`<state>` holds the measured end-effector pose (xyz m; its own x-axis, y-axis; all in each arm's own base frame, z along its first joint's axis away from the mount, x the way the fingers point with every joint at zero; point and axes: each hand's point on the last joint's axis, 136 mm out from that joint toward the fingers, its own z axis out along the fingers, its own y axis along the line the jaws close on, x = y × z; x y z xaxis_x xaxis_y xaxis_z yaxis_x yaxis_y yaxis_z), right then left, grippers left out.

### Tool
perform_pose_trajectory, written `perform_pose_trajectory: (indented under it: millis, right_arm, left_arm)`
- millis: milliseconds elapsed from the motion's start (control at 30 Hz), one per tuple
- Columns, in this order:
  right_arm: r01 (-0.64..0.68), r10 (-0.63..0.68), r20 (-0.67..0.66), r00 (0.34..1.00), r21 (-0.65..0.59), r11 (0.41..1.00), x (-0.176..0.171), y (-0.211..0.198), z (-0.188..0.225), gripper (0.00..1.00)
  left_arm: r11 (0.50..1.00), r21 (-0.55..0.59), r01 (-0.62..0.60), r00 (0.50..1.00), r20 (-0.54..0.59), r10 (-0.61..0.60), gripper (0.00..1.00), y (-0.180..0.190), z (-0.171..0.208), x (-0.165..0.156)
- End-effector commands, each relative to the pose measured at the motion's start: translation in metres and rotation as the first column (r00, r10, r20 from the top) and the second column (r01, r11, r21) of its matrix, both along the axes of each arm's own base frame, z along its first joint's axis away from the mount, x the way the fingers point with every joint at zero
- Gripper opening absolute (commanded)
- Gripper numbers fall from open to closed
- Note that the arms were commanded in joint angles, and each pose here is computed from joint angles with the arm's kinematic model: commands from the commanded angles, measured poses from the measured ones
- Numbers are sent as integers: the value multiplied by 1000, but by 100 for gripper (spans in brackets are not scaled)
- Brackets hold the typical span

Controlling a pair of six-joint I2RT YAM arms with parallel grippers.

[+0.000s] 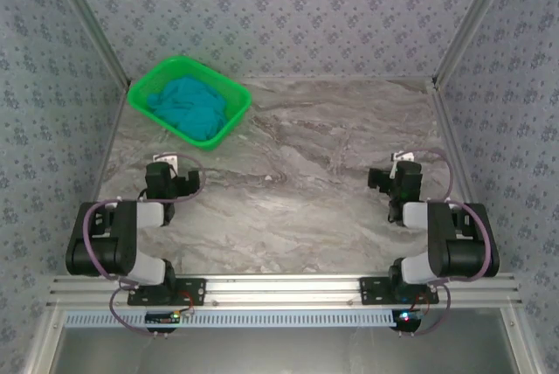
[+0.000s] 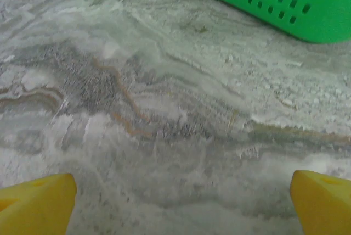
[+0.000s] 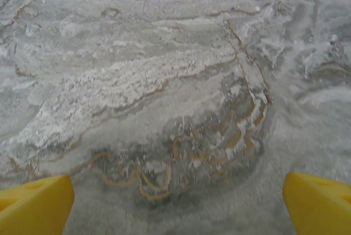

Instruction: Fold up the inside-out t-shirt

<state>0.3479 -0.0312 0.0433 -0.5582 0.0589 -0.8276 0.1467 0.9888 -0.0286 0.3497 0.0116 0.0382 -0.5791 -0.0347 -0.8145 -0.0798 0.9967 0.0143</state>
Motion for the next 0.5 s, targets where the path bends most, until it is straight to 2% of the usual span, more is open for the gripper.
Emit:
perform_pose_trajectory:
  millis: [0,467]
  right_arm:
    - [-50,59,176,983,-53,997,42,7,40,100]
    - [-51,59,177,982,-50,997,42,6,41,100]
  left_arm:
    - [999,1,49,973,225,-48,100,-4,51,48]
    - [999,-2,51,973,226,-49,100,-4,51,48]
